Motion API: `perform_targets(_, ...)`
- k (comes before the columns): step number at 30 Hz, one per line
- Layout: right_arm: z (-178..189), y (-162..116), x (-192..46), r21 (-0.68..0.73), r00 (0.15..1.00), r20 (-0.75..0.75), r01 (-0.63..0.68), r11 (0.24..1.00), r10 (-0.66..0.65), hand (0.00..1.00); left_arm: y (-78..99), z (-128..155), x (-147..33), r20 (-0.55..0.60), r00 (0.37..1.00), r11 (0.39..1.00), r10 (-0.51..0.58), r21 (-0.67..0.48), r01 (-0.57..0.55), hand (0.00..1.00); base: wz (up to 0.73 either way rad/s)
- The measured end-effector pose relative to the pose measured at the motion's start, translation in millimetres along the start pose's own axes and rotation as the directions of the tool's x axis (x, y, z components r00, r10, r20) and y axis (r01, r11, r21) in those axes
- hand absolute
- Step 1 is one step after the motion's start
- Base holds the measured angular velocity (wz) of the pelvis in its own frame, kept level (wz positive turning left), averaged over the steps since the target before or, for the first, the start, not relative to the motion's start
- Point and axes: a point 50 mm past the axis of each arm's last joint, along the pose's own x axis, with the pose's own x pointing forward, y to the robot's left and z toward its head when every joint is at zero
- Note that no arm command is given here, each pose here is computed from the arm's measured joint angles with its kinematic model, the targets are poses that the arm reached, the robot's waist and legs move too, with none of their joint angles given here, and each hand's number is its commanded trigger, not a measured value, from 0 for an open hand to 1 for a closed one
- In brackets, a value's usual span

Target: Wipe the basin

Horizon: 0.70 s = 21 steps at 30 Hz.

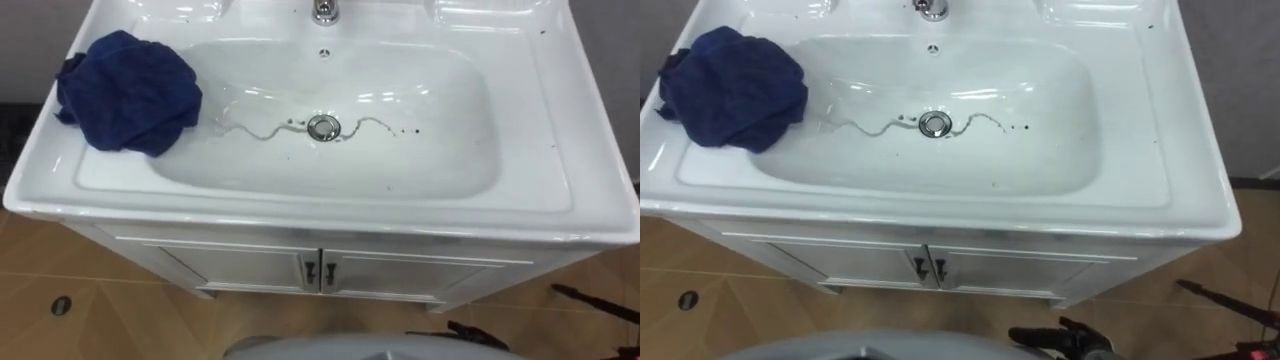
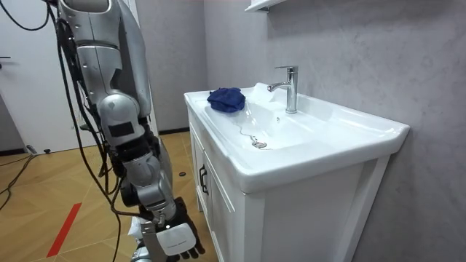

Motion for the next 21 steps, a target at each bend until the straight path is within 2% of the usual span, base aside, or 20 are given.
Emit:
perform_targets(4,-2,-7,-2,-0.01,1.0,0.008,0.019,1.0,-0.019,0.0,18.7,23,2.4,0.054,0.985,0.979,0.165,-0.131,-0.156,0.0,0.09)
perform_targets(7,3,-13,-3,-0.063,0.999,0.029,0.044,0.997,-0.043,0.0,35.9,49,-0.1,0.134,0.942,0.933,0.307,-0.237,-0.27,0.0,0.12)
perform_targets(10,4,-21,-5,-0.096,0.996,0.03,0.084,0.992,-0.082,0.0,51.7,84,-8.1,0.217,0.87,0.86,0.443,-0.375,-0.345,0.0,0.1)
perform_targets(12,7,-30,-7,-0.13,0.992,0.04,0.123,0.984,-0.119,0.0,64.3,110,-17.3,0.249,0.803,0.786,0.541,-0.488,-0.379,0.0,0.04)
perform_targets(16,3,-39,-10,-0.157,0.984,0.044,0.175,0.972,-0.17,0.0,80.9,148,-39.8,0.309,0.694,0.683,0.65,-0.638,-0.355,0.0,0.0)
perform_targets(18,1,-43,-11,-0.179,0.981,0.041,0.192,0.965,-0.187,0.0,96.9,176,-54.7,0.314,0.624,0.599,0.716,-0.735,-0.317,0.0,0.0)
perform_targets(19,1,-44,-11,-0.188,0.981,0.041,0.195,0.963,-0.191,0.0,101.2,183,-59.0,0.314,0.605,0.577,0.731,-0.758,-0.305,0.0,0.0)
perform_targets(21,1,-47,-12,-0.197,0.978,0.044,0.207,0.958,-0.203,0.0,114.9,206,-79.6,0.332,0.523,0.511,0.785,-0.825,-0.243,0.0,0.0)
